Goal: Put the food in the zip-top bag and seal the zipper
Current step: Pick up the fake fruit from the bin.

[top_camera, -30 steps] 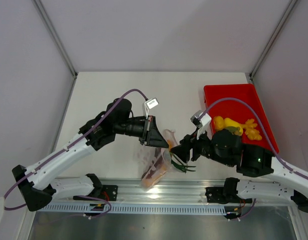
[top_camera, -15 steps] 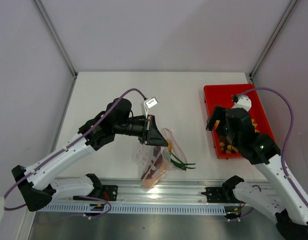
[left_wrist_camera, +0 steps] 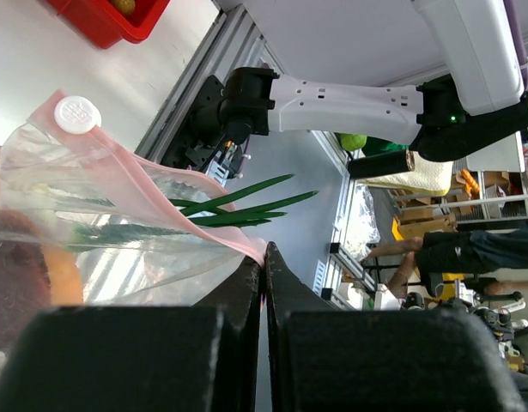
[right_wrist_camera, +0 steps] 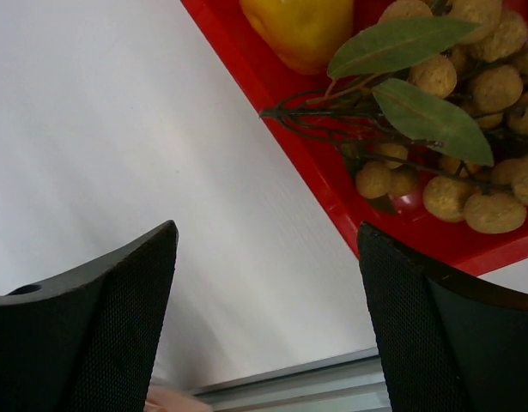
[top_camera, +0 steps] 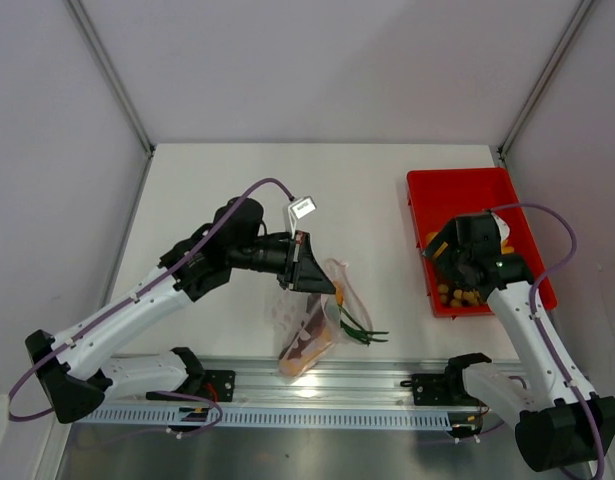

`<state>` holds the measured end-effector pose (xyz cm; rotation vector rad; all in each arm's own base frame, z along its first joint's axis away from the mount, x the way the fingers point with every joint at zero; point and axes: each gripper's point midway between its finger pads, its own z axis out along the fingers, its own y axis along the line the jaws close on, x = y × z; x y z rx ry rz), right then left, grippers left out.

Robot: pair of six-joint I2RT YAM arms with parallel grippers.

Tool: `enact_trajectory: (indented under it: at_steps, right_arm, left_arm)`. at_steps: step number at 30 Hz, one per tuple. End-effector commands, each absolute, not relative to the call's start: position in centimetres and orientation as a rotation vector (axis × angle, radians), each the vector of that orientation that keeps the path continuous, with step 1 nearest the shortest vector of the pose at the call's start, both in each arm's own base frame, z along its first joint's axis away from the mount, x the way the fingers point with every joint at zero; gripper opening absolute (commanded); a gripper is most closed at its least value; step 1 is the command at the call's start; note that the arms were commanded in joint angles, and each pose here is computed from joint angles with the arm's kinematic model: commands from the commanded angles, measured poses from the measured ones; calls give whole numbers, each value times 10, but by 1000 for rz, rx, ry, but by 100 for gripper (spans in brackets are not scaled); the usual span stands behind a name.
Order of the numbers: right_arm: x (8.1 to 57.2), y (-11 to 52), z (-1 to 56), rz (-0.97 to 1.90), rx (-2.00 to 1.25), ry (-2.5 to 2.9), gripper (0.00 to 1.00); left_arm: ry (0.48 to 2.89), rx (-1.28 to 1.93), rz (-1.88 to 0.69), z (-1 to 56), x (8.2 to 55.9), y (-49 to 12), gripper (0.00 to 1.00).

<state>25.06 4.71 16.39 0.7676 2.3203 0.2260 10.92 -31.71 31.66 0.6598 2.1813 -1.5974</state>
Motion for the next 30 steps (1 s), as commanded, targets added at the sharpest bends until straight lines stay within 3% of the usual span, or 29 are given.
enact_trajectory:
  at_steps: [1, 10, 26, 30]
  right_arm:
    - [260, 48, 168, 304, 1051, 2190, 86]
    - [265, 6, 152, 60, 1454, 1988, 84]
    - [299, -1, 93, -63, 1660, 2016, 82]
    - [305, 3, 74, -87, 1683, 2064, 75]
  left_arm:
    - [2089, 714, -1643, 326, 108, -317, 0]
    - [2066, 753, -1695, 326, 103, -320, 1]
    - [2018, 784, -1743, 334, 102, -320, 1]
    - [2011, 784, -1755, 335, 101, -319, 1]
